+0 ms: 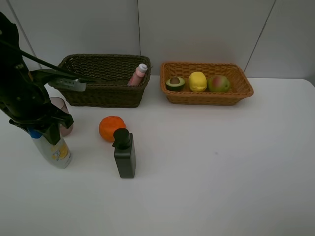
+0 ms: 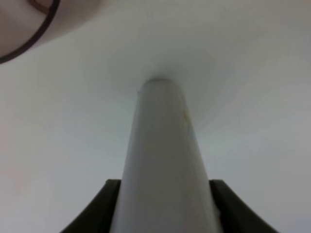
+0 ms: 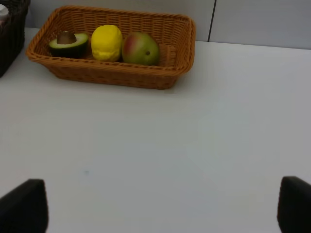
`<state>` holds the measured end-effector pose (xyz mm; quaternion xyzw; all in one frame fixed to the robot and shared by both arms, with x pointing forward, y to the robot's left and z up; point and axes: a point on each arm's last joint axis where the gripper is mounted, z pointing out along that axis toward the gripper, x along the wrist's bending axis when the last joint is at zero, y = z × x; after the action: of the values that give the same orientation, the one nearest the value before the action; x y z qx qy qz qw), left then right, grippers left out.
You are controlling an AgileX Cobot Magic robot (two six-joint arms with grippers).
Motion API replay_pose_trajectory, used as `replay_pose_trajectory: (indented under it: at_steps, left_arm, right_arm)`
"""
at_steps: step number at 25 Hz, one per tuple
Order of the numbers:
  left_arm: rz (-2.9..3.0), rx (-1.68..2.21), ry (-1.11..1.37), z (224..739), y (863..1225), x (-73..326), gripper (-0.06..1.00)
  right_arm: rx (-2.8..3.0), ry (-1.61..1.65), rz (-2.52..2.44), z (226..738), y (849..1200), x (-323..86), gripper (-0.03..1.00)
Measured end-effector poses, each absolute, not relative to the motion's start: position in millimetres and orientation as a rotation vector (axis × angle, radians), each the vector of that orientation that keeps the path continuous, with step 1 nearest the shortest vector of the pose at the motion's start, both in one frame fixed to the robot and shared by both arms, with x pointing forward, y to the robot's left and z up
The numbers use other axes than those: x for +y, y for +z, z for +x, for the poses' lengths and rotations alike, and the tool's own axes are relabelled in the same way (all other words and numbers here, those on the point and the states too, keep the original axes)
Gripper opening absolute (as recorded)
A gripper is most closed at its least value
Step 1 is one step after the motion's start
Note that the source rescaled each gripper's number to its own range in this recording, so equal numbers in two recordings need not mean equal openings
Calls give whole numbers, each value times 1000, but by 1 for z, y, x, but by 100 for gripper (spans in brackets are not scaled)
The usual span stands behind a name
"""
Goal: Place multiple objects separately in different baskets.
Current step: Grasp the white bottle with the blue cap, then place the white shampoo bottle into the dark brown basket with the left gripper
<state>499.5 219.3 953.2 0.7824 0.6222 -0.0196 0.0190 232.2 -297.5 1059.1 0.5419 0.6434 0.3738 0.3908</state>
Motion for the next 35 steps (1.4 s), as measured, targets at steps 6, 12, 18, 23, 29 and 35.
replay_pose_trajectory:
  at_steps: [6, 12, 18, 23, 29, 35]
  left_arm:
    - [2423, 1938, -61, 499, 953, 219, 48]
    - [2423, 1938, -61, 499, 953, 219, 48]
    - [2424, 1939, -63, 499, 954, 219, 48]
    - [2447, 1948, -97, 497, 969, 220, 48]
    - [2472, 1949, -132, 505, 1002, 217, 48]
    - [2403, 1889, -33, 522, 1034, 212, 48]
  right_arm:
    - [1635, 950, 1377, 232, 1059, -297, 100]
    - [1635, 950, 1377, 232, 1059, -297, 100]
    - [1635, 950, 1377, 232, 1059, -297, 100]
    - [1635, 950, 1377, 232, 1059, -297, 100]
    - [1635, 950, 1377, 232, 1059, -297, 100]
    - [1635, 950, 1377, 232, 1059, -297, 100]
